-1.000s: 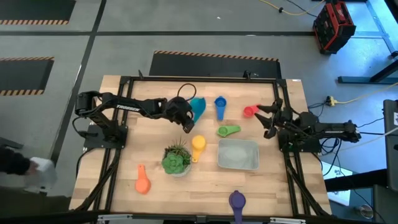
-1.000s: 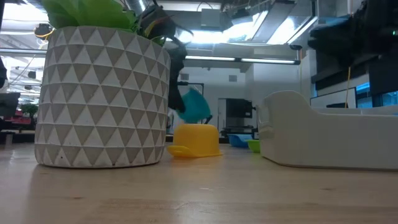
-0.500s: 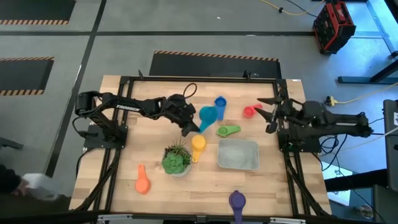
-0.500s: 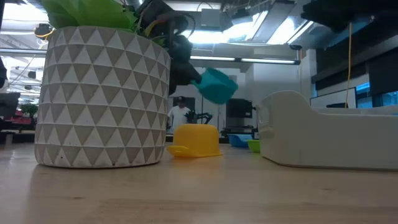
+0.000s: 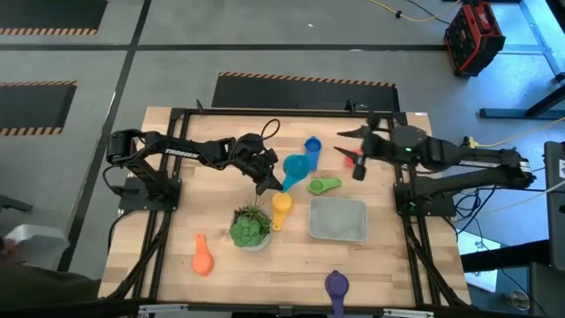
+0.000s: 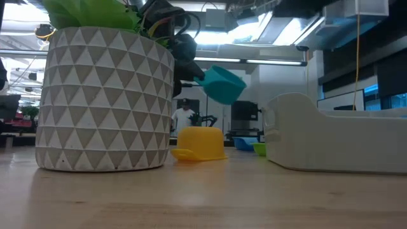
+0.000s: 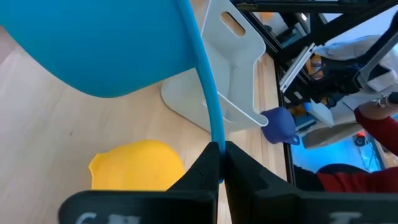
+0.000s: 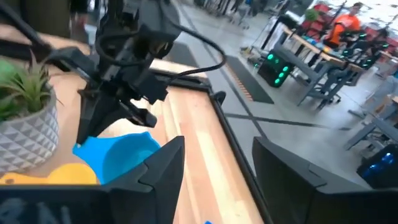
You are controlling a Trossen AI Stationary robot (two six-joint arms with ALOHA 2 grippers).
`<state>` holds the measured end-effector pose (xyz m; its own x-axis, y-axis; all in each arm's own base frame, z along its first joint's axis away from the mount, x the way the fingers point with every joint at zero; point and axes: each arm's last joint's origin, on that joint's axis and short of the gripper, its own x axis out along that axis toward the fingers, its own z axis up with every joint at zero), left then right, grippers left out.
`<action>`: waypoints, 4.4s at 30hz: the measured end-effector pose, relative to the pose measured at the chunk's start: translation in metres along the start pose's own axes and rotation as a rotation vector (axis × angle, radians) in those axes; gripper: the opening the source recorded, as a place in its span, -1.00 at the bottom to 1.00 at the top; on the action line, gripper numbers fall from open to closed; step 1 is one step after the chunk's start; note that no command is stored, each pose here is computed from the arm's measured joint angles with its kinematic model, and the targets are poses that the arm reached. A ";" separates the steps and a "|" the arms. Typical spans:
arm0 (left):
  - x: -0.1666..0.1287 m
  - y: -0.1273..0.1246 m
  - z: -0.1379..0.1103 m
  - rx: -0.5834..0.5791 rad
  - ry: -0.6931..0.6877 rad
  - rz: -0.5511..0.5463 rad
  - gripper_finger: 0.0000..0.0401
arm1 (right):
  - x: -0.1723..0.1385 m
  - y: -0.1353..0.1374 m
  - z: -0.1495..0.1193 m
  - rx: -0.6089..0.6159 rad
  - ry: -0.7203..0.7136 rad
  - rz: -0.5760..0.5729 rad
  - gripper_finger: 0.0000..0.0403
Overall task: Nest measuring cups in basket
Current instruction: Put the light blue measuring cup into the grey bin
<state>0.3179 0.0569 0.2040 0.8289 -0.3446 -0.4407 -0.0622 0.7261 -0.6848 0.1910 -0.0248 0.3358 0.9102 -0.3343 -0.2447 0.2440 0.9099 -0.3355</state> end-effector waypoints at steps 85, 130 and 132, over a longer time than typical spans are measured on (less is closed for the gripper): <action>0.005 -0.006 -0.004 0.039 -0.002 0.020 -0.61 | 0.149 0.036 -0.038 -0.134 0.331 0.311 -0.95; 0.004 -0.001 -0.002 0.194 -0.077 0.184 -0.45 | 0.027 0.095 0.058 0.240 0.828 0.388 -0.95; 0.004 -0.001 -0.002 0.194 -0.077 0.184 -0.45 | 0.018 0.103 0.058 0.224 0.850 0.380 -0.95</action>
<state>0.3203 0.0533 0.2012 0.8538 -0.1552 -0.4970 -0.1144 0.8753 -0.4699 0.2518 0.0772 0.3494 0.4156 0.0072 -0.9095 0.1210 0.9906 0.0632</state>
